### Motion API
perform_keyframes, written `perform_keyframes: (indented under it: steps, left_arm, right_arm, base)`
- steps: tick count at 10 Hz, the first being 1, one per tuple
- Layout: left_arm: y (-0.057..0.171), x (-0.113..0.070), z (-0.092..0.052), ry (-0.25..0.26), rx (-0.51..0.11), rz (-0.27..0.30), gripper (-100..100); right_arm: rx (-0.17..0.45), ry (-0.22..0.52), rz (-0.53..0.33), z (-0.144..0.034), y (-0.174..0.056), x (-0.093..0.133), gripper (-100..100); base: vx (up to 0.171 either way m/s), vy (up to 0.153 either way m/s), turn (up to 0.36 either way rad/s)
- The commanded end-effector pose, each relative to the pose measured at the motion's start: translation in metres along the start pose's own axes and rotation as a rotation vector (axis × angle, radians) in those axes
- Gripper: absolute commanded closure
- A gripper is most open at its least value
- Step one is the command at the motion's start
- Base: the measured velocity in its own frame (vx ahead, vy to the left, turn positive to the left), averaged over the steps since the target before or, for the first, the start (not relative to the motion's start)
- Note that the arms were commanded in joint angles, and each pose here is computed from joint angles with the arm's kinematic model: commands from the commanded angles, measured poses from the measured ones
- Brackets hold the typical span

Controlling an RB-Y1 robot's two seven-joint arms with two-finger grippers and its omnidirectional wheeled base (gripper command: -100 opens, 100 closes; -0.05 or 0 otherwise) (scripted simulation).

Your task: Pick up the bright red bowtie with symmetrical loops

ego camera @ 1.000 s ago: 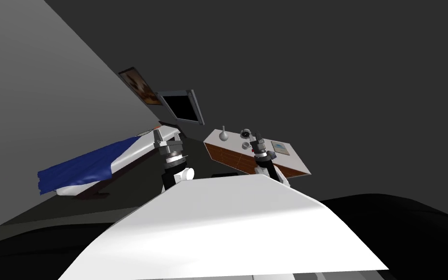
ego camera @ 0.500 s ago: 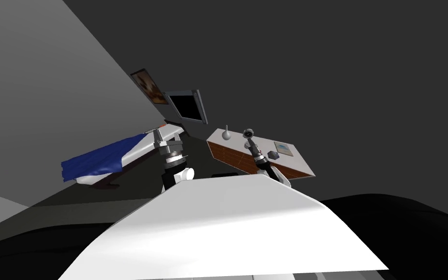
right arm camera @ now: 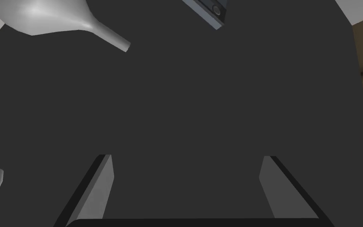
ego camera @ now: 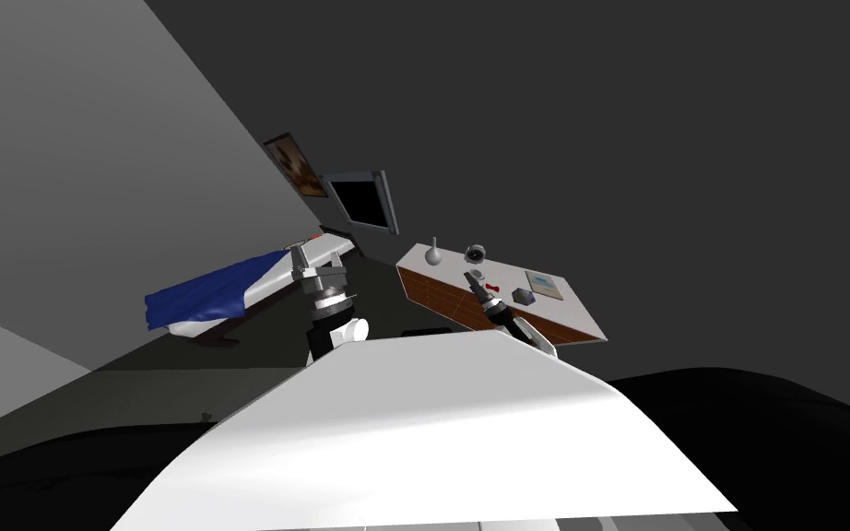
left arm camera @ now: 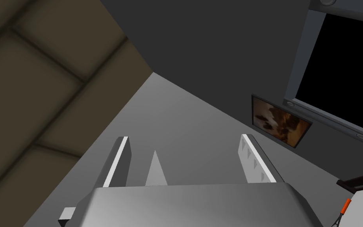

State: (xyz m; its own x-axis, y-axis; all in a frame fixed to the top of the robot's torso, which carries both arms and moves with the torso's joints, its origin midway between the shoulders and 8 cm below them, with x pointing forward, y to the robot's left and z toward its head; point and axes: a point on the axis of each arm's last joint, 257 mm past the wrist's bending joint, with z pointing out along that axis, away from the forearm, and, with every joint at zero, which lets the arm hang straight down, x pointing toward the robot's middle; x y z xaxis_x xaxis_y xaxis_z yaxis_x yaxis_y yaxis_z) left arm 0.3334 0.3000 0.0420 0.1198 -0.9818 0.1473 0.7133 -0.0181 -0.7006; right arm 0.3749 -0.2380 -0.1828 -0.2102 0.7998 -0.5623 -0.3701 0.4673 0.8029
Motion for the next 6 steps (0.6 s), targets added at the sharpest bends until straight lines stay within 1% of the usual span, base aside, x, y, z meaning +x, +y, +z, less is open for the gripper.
perform_keyframes:
  steps: [1,2,3,4,5,6]
  left_arm:
    - [0.0,0.0,0.0,0.0,0.0,0.0,0]
    - [0.0,0.0,0.0,0.0,0.0,0.0,0]
    - [0.0,0.0,0.0,0.0,0.0,0.0,0]
    - [0.0,0.0,0.0,0.0,0.0,0.0,0]
    - [0.0,0.0,0.0,0.0,0.0,0.0,0]
    - [0.0,0.0,0.0,0.0,0.0,0.0,0]
  right_arm:
    - [0.037,0.031,-0.022,-0.008,-0.02,0.004,-100]
    - [0.042,0.031,-0.021,-0.009,-0.023,0.005,-100]
    - [0.075,0.088,-0.067,-0.018,-0.039,0.014,-100]
    - [0.09,0.09,-0.066,-0.021,-0.046,0.015,-100]
    - [0.118,0.148,-0.113,-0.031,-0.062,0.024,-100]
    - [0.137,0.151,-0.113,-0.035,-0.07,0.025,-100]
  base:
    - [-0.006,0.011,0.061]
    - [0.0,0.0,0.0]
    - [-0.003,0.011,0.106]
    - [-0.001,0.007,0.067]
    - [0.002,0.012,0.116]
    - [0.003,0.007,0.059]
